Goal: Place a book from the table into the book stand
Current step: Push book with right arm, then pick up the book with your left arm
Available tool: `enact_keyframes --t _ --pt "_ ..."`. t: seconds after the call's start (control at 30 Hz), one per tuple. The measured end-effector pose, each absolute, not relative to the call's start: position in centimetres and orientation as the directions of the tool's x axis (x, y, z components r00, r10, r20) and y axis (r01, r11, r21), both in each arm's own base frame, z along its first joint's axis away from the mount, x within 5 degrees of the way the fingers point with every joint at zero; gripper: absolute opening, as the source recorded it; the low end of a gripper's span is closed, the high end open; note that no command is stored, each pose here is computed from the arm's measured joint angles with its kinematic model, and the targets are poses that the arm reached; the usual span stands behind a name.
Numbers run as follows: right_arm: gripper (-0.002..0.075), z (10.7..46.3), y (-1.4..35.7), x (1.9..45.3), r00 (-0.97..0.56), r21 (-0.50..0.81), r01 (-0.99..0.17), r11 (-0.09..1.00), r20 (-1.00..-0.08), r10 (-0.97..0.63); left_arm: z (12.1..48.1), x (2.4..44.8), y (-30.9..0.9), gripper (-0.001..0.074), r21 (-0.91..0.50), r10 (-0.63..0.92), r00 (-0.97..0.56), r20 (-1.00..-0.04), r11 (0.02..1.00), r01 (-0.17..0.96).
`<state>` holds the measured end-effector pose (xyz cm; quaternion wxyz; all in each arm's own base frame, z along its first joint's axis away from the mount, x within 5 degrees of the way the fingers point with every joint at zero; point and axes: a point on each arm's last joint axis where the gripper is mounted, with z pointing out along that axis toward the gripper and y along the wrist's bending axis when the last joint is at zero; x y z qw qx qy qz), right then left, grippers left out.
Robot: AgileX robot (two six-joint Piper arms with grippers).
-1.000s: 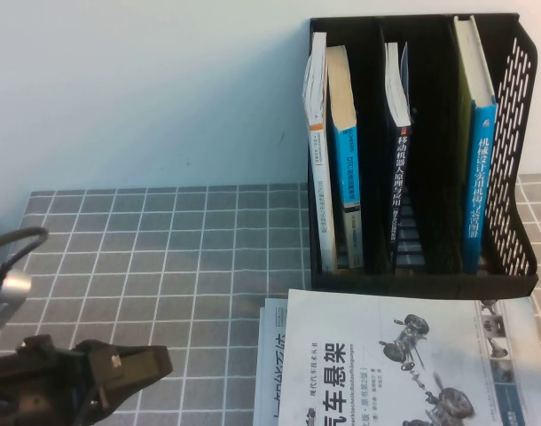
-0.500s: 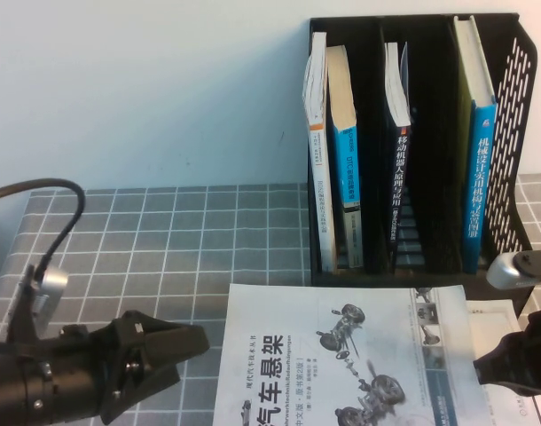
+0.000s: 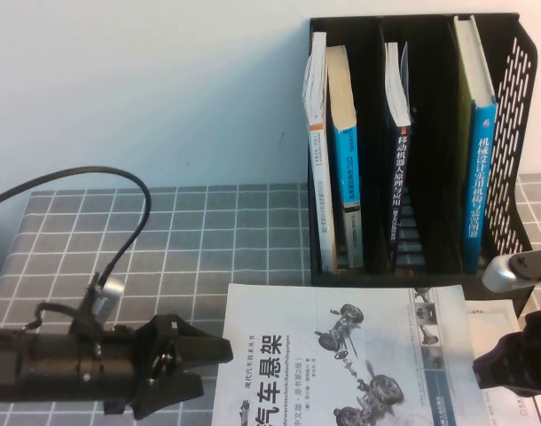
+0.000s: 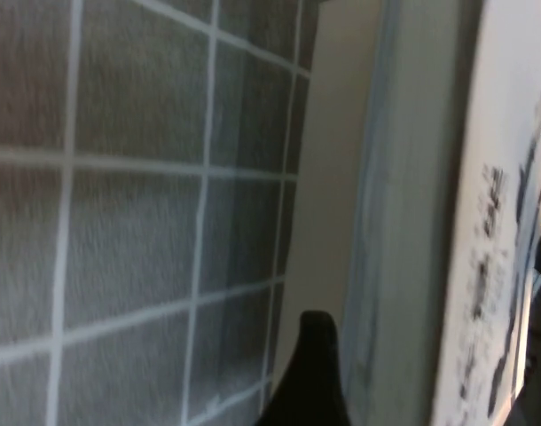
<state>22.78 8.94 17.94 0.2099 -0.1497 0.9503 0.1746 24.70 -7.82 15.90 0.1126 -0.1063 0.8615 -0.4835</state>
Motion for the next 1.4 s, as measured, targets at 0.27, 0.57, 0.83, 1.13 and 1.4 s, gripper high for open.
enact_keyframes --t 0.27,0.57,0.83,1.13,1.4 --pt "-0.0002 17.9 8.9 22.8 -0.858 0.258 -0.377 0.890 -0.458 -0.231 13.1 27.8 -8.6 0.0570 -0.908 -0.206 -0.978 0.011 0.408 -0.096" --pt "-0.0002 17.5 9.5 23.1 -0.867 0.320 -0.362 0.876 -0.461 -0.190 11.2 28.9 -9.0 0.0571 -0.930 -0.172 -0.984 0.051 0.350 -0.110" --pt "-0.0002 16.5 10.3 23.8 -0.865 0.381 -0.379 0.844 -0.471 -0.175 11.1 28.7 -9.0 0.0434 -0.928 -0.145 -0.988 0.046 0.360 -0.096" --pt "-0.0002 19.1 10.2 24.3 -0.786 0.314 -0.465 0.828 -0.576 -0.223 11.9 28.5 -8.6 0.0117 -0.937 -0.118 -0.993 0.031 0.342 -0.070" --pt "-0.0002 24.5 7.8 23.7 -0.664 0.202 -0.502 0.841 -0.713 -0.225 19.4 27.3 -7.2 0.0116 -0.900 -0.119 -0.979 -0.168 0.423 0.103"
